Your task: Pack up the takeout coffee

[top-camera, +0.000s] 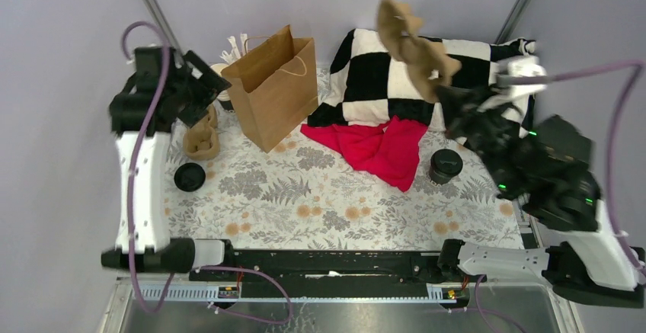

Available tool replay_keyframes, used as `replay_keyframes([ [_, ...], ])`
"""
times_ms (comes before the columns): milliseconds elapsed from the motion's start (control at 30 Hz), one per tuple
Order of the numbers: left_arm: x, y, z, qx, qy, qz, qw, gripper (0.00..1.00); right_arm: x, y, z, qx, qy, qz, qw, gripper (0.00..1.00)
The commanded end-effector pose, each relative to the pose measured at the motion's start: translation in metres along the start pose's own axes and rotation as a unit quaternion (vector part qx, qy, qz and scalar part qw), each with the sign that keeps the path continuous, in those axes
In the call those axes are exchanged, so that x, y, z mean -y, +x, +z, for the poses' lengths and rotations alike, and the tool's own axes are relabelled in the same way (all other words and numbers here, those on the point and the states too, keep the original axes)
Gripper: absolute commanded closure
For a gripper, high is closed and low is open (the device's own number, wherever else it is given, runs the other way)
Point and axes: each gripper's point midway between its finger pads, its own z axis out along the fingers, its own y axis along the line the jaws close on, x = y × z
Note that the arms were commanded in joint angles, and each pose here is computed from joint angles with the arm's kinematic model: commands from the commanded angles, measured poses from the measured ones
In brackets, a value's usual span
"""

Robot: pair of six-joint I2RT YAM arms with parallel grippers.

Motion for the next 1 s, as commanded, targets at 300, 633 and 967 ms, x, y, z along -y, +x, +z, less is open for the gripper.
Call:
replay_keyframes([
  [300, -0.005, -0.016, 0.101, 0.088, -0.221, 0.121, 0.964, 0.07, 0.036, 0.049, -0.053, -0.080, 0.018, 0.081, 0.993, 1.00],
  [633, -0.001, -0.005, 0.133, 0.093, -0.243, 0.143, 0.955, 0.29, 0.052, 0.053, -0.065, -0.065, 0.025, 0.061, 0.996, 1.00],
  [967, -0.007, -0.007, 0.146, 0.102, -0.265, 0.179, 0.942, 0.46, 0.055, 0.054, -0.073, -0.071, 0.015, 0.065, 0.995, 1.00],
])
